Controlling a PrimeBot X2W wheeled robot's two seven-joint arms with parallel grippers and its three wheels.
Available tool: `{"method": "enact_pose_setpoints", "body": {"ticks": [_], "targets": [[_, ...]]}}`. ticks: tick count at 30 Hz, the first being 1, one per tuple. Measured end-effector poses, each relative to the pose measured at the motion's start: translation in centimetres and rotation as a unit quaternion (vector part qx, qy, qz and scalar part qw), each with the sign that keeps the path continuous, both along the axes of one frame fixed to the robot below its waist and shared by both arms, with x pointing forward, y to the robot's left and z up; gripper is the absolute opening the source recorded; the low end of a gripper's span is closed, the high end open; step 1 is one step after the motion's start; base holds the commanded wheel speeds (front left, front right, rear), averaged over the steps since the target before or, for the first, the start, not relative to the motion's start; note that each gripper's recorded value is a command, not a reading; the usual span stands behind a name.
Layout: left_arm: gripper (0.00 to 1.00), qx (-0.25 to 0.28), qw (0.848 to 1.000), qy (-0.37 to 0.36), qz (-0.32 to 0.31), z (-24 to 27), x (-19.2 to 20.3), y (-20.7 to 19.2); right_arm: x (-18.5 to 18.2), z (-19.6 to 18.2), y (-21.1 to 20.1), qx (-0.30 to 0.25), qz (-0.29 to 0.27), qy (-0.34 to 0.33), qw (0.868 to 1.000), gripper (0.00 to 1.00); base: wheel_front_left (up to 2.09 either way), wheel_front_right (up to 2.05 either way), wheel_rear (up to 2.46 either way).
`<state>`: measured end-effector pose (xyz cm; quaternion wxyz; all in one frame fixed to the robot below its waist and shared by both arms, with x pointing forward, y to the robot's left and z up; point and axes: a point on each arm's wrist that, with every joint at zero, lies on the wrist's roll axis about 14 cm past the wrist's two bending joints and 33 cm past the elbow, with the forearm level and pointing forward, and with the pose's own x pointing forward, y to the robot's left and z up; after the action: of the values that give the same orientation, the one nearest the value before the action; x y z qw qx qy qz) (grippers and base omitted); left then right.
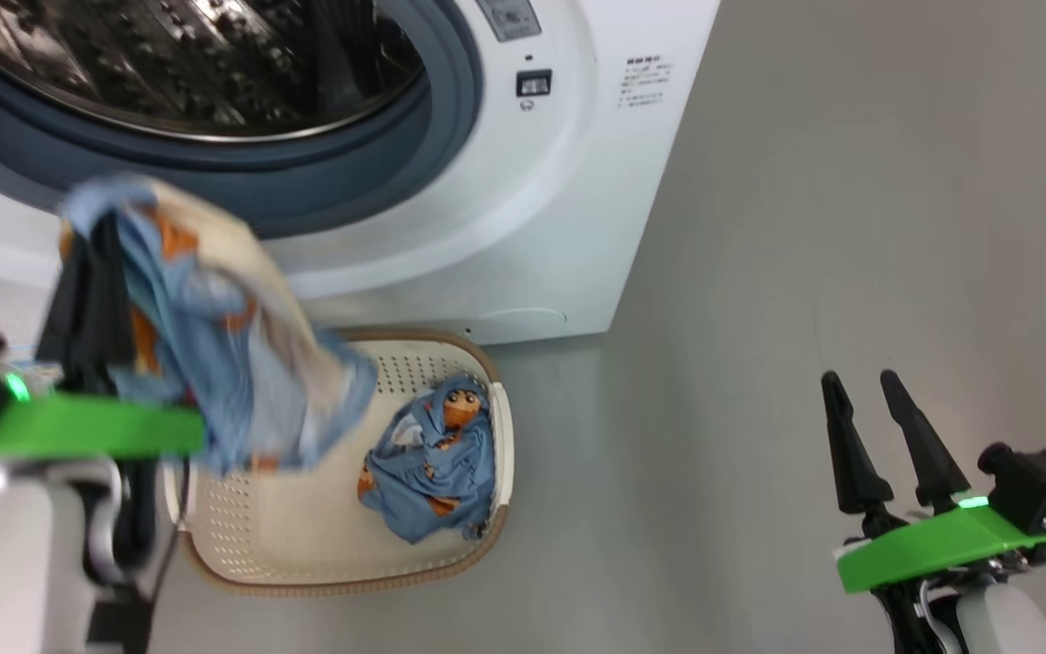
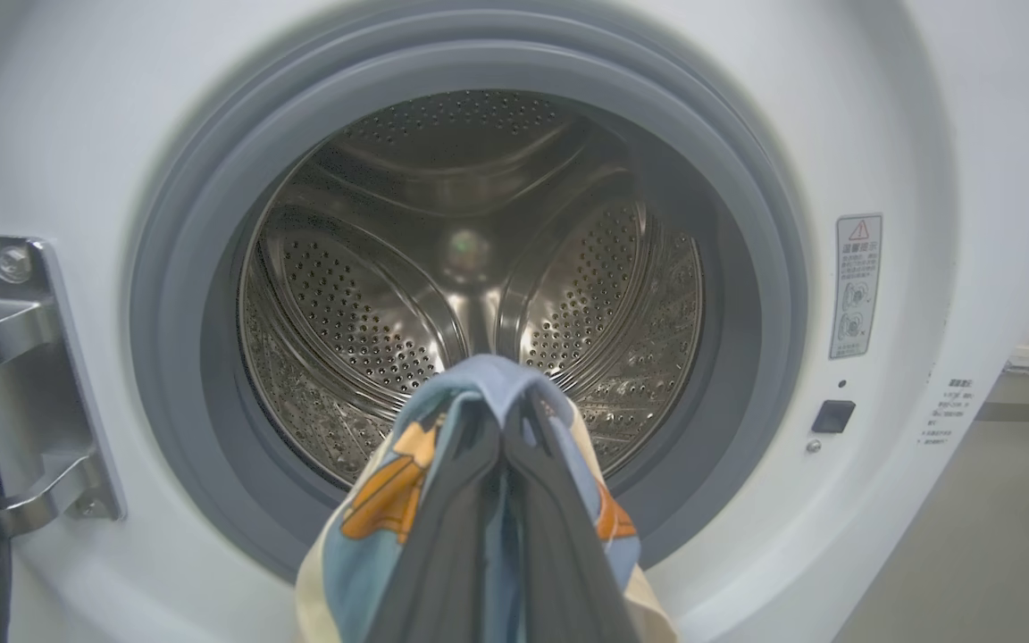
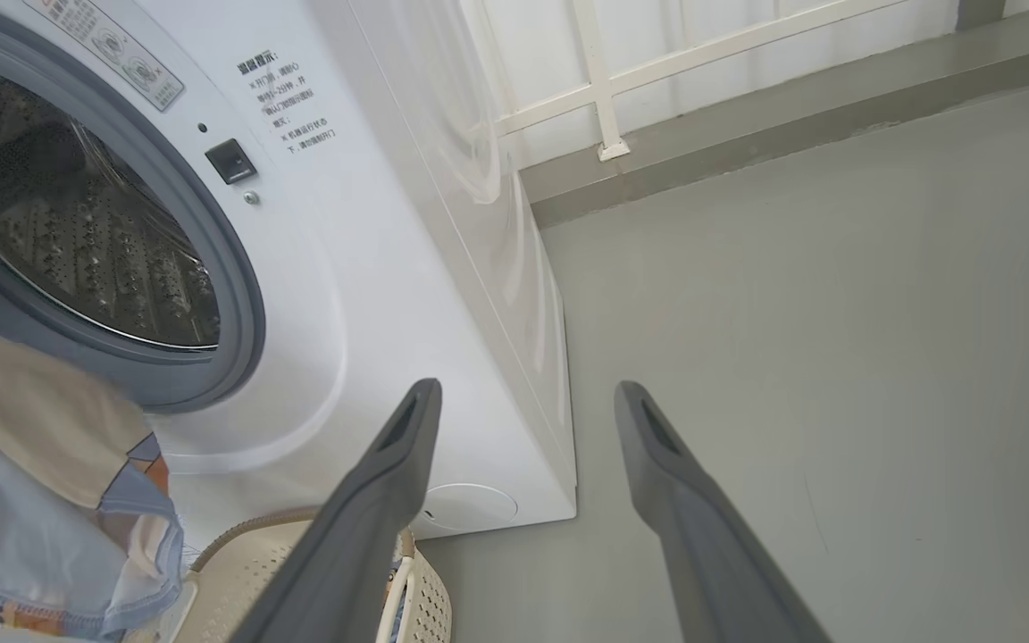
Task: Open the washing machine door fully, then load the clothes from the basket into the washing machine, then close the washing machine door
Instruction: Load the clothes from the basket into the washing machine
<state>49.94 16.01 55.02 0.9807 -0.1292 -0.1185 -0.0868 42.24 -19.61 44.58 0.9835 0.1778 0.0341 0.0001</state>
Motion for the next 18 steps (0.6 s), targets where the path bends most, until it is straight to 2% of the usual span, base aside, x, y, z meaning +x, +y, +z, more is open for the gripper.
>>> {"method": "enact_pose_setpoints", "body": {"ticks": [8, 13, 15, 18], "targets": [[0.0, -0.017, 1.0, -0.014, -0.009, 1.4, 6.3, -0.6, 1.3, -0.5, 0.3, 0.008, -0.003, 0.001, 1.0, 1.0, 0.0, 0.0, 0.0], [0.0, -0.005, 1.0, 0.026, -0.006, -1.0, 9.9, -0.6, 1.4, -0.9, -0.5, 0.006, -0.017, 0.007, 1.0, 1.0, 0.0, 0.0, 0.0], [0.0, -0.029, 0.998, 0.053, -0.002, -2.6, 11.1, -0.7, 1.3, -1.2, -0.8, 0.006, -0.022, 0.01, 1.0, 1.0, 0.0, 0.0, 0.0], [0.0, -0.025, 0.996, 0.087, -0.001, -4.8, 12.5, -1.0, 1.0, -1.8, -1.0, 0.006, -0.028, 0.019, 0.999, 1.0, 0.0, 0.0, 0.0]]}}
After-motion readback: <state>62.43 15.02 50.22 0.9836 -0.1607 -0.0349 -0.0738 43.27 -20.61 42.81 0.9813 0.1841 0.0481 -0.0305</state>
